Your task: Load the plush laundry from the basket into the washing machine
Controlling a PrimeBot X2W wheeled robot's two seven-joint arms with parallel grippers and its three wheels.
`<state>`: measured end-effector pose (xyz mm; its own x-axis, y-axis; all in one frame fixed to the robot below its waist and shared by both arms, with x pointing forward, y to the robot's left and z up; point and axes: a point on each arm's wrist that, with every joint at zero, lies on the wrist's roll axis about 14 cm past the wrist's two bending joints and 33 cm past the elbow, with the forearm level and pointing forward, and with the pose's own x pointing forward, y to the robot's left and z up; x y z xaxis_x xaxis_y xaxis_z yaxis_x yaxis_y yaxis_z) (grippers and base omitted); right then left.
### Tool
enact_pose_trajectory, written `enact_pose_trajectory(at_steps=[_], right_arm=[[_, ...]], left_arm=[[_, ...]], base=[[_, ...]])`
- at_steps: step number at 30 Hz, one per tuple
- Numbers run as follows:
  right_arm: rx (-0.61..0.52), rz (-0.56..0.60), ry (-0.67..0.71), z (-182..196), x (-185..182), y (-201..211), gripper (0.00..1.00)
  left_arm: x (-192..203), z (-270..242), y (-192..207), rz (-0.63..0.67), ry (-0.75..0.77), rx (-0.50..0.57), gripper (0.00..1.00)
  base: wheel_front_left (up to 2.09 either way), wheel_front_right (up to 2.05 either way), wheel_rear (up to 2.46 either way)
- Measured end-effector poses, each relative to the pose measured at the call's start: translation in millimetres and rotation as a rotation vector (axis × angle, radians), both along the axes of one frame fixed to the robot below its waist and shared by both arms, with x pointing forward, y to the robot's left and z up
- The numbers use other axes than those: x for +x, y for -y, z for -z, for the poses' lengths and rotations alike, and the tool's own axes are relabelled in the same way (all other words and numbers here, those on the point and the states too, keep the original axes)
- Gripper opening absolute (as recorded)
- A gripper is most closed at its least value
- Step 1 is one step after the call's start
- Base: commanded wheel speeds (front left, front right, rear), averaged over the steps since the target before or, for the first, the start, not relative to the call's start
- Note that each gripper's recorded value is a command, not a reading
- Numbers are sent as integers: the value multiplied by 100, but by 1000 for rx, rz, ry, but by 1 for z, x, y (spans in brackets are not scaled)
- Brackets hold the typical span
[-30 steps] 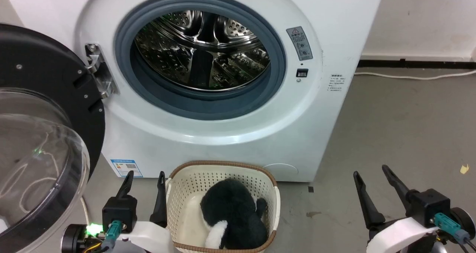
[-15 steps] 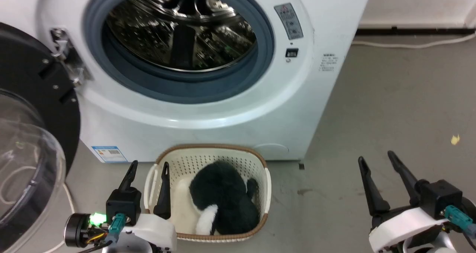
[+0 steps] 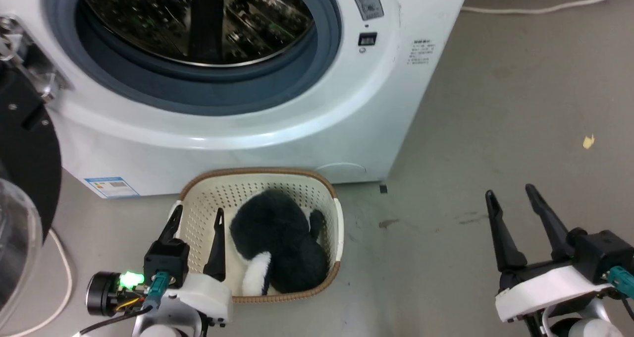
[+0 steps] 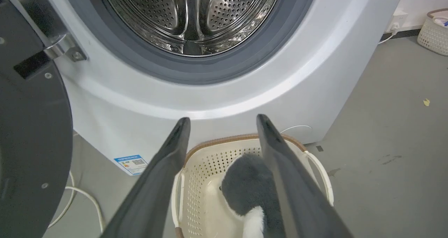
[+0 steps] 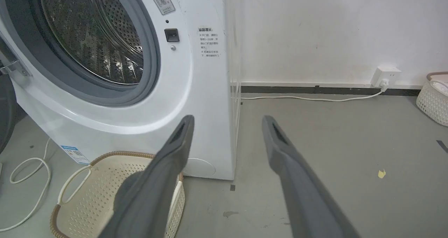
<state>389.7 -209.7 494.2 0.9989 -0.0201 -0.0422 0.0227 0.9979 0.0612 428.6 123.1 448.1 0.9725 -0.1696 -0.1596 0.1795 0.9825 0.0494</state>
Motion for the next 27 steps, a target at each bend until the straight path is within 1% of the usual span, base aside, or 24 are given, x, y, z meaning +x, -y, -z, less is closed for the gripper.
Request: enact_pose_trajectory(at_steps=[10, 25, 27], right_arm=[[24, 42, -6, 8, 10, 14, 100], [31, 106, -37, 28, 16, 34, 100], [34, 111, -36, 29, 18, 36, 100]], left_arm=[[18, 41, 18, 60, -105, 17, 100], [36, 107, 40, 159, -250, 59, 100], [38, 117, 44, 182, -276, 83, 100]], base=[[0, 0, 0], [0, 0, 0], [0, 0, 0]])
